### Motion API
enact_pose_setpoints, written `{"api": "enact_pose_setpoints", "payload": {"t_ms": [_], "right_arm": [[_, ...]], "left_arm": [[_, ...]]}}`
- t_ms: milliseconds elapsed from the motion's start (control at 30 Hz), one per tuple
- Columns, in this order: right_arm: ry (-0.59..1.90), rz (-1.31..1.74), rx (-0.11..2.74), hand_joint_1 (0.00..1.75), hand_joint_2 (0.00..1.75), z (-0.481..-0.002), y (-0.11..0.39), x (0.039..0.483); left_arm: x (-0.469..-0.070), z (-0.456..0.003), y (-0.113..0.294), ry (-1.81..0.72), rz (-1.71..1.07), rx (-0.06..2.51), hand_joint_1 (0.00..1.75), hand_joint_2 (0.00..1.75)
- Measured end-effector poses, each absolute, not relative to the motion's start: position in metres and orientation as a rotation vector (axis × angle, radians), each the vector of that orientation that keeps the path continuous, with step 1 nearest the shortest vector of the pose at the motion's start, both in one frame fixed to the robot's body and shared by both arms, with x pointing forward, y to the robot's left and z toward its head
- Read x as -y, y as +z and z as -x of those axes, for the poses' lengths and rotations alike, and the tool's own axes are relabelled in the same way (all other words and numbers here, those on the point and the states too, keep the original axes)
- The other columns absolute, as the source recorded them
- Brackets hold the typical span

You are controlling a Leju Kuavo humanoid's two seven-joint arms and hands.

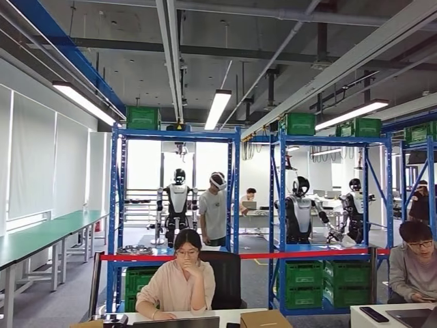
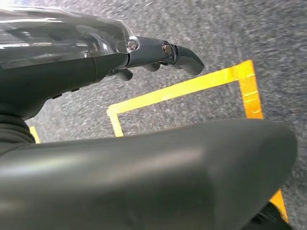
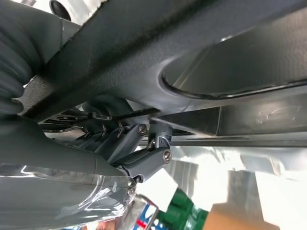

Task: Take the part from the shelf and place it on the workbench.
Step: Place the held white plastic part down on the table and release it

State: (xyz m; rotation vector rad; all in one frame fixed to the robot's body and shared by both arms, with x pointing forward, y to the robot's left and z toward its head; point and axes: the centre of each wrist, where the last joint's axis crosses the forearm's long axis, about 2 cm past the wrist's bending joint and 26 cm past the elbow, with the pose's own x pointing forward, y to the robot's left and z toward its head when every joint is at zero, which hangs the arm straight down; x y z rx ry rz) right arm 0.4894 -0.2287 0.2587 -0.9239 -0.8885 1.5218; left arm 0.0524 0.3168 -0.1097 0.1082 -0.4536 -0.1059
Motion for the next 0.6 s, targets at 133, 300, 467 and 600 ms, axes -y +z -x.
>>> {"api": "enact_pose_setpoints", "payload": {"t_ms": [133, 300, 467, 600], "right_arm": [[1.519, 0.877, 0.879, 0.44, 0.44, -0.488, 0.252, 0.233], [1.524, 0.795, 0.881, 0.0, 0.0, -0.484, 0.239, 0.237], [1.529, 0.729, 0.888, 0.0, 0.0, -0.479, 0.226, 0.239], [1.527, 0.694, 0.918, 0.0, 0.0, -0.48, 0.228, 0.239]], "left_arm": [[-0.318, -0.054, -0.109, -0.119, -0.102, 0.469, 0.0, 1.75], [-0.318, -0.055, -0.109, -0.123, -0.103, 0.474, 0.0, 1.75], [-0.318, -0.054, -0.109, -0.123, -0.102, 0.468, 0.0, 0.44], [-0.318, -0.054, -0.109, -0.123, -0.102, 0.47, 0.0, 0.0]]}}
